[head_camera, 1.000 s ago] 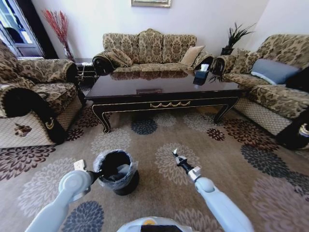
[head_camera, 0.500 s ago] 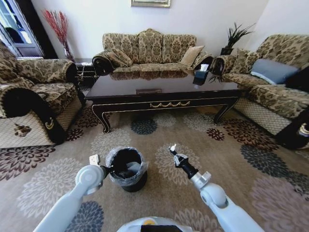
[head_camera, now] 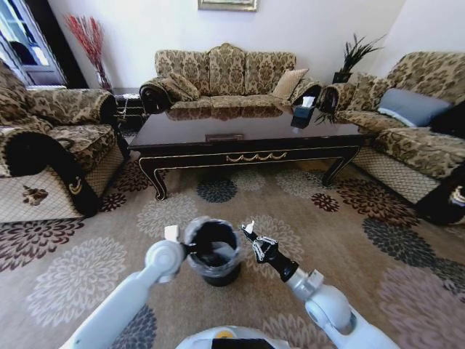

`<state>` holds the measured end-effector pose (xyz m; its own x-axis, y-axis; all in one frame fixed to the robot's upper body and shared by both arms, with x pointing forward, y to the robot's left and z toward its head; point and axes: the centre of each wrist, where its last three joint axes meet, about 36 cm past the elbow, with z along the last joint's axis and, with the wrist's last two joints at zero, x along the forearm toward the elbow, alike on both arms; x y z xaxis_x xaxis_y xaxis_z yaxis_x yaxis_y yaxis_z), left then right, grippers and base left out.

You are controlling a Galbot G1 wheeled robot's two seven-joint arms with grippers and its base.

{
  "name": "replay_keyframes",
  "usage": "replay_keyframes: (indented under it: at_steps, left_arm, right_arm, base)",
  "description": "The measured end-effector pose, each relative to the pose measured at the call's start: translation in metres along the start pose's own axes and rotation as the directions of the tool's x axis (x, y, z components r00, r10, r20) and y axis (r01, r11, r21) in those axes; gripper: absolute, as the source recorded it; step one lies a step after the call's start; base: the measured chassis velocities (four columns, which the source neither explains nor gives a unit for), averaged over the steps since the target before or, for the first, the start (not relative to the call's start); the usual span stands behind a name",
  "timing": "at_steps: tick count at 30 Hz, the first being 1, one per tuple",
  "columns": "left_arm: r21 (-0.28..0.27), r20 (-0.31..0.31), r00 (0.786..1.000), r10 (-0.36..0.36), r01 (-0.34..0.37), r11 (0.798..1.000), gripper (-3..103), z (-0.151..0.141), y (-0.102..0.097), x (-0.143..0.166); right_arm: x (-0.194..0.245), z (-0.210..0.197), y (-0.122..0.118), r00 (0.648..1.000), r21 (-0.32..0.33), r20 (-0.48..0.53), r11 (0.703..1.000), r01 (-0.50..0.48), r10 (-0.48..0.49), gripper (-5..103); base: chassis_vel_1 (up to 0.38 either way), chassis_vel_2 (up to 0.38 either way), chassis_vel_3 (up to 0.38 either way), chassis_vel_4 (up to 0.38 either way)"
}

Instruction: Move to the front of the table and pick up the trash from the floor, then place it into the trash bin.

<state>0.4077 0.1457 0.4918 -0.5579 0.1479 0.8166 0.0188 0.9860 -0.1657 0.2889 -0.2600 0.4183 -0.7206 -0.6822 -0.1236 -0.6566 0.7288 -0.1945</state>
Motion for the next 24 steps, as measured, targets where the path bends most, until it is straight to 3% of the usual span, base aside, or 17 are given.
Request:
replay_keyframes:
  at_steps: [15,16,19,23,24]
  left_arm:
    - [-0.121,-0.06,0.996,0.069,-0.076,0.99,0,0.013,-0.047,-0.01]
    - [-0.127,-0.06,0.995,0.08,-0.087,0.988,0,0.012,-0.051,-0.01]
    - [-0.134,-0.062,0.994,0.088,-0.096,0.986,0,0.012,-0.055,-0.009]
    - [-0.14,-0.067,0.994,0.088,-0.097,0.985,0,0.013,-0.055,-0.01]
    - [-0.14,-0.067,0.994,0.088,-0.097,0.985,0,0.013,-0.055,-0.01]
  right_arm:
    - [0.023,0.004,0.011,0.998,0.028,-0.063,0.999,-0.026,0.027,-3]
    - [0.024,0.004,0.011,0.997,0.031,-0.066,0.999,-0.028,0.03,5]
    - [0.025,0.006,0.011,0.997,0.035,-0.072,0.999,-0.03,0.032,10]
    - [0.026,0.008,0.011,0.996,0.033,-0.079,0.999,-0.03,0.033,32]
    - [0.026,0.008,0.011,0.996,0.033,-0.079,0.999,-0.03,0.033,32]
  base:
    - [0.0,0.0,0.0,0.0]
    - [0.0,0.0,0.0,0.0]
    - [0.0,0.0,0.0,0.0]
    - [0.0,0.0,0.0,0.0]
    - [0.0,0.0,0.0,0.0]
